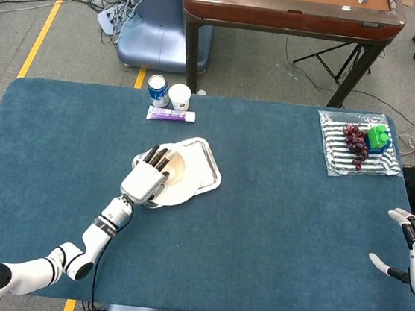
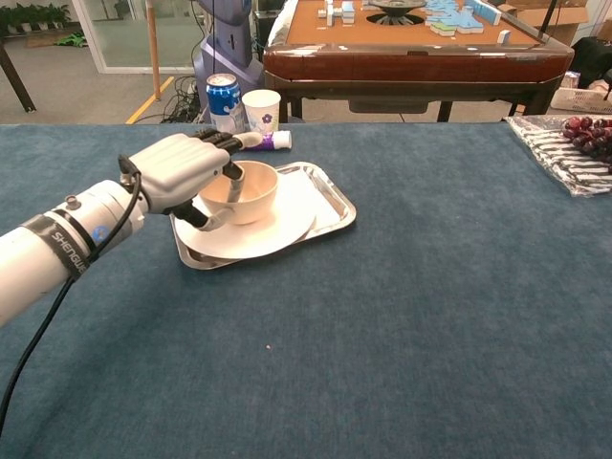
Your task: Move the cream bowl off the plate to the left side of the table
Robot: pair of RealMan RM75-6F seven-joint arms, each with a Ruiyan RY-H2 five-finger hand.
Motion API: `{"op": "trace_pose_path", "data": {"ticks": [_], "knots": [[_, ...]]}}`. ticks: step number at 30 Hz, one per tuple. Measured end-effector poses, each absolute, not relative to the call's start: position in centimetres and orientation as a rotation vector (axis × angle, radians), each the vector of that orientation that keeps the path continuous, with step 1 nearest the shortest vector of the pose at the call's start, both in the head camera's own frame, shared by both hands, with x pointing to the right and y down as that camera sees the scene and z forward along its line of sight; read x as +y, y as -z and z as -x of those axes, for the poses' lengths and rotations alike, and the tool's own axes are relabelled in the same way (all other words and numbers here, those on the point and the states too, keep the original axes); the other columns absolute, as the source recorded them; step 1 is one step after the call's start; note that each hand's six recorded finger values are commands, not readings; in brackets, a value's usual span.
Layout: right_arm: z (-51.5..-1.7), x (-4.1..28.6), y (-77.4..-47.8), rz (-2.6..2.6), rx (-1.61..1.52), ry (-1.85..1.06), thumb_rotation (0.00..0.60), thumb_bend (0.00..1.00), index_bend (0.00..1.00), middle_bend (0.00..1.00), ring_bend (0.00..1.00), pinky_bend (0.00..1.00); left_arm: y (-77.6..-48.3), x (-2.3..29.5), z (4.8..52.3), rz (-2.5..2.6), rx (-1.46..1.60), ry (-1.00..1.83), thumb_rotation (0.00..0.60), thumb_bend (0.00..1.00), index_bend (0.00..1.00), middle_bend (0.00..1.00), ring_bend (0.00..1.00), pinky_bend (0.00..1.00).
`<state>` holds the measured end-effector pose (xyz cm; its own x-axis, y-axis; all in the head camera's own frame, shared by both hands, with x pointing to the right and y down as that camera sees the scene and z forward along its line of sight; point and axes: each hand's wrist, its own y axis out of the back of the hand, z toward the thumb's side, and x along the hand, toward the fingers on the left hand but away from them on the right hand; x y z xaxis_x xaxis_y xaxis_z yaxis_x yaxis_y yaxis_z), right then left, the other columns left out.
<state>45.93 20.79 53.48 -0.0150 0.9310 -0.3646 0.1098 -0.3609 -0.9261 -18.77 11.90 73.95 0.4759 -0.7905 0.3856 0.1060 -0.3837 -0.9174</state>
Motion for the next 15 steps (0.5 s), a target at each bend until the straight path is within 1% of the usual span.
{"op": "trace_pose_path", "data": {"ticks": [15], "knots": [[-45.8,20.8,-53.8,1.541,-1.1,-1.467,0.6,0.0,0.23,0.22,0.15,0.34,-71.5,10.3,21.4,1.619,0.696,1.081,0.6,0.42,0.61,0.0,0.0,0.0]]}}
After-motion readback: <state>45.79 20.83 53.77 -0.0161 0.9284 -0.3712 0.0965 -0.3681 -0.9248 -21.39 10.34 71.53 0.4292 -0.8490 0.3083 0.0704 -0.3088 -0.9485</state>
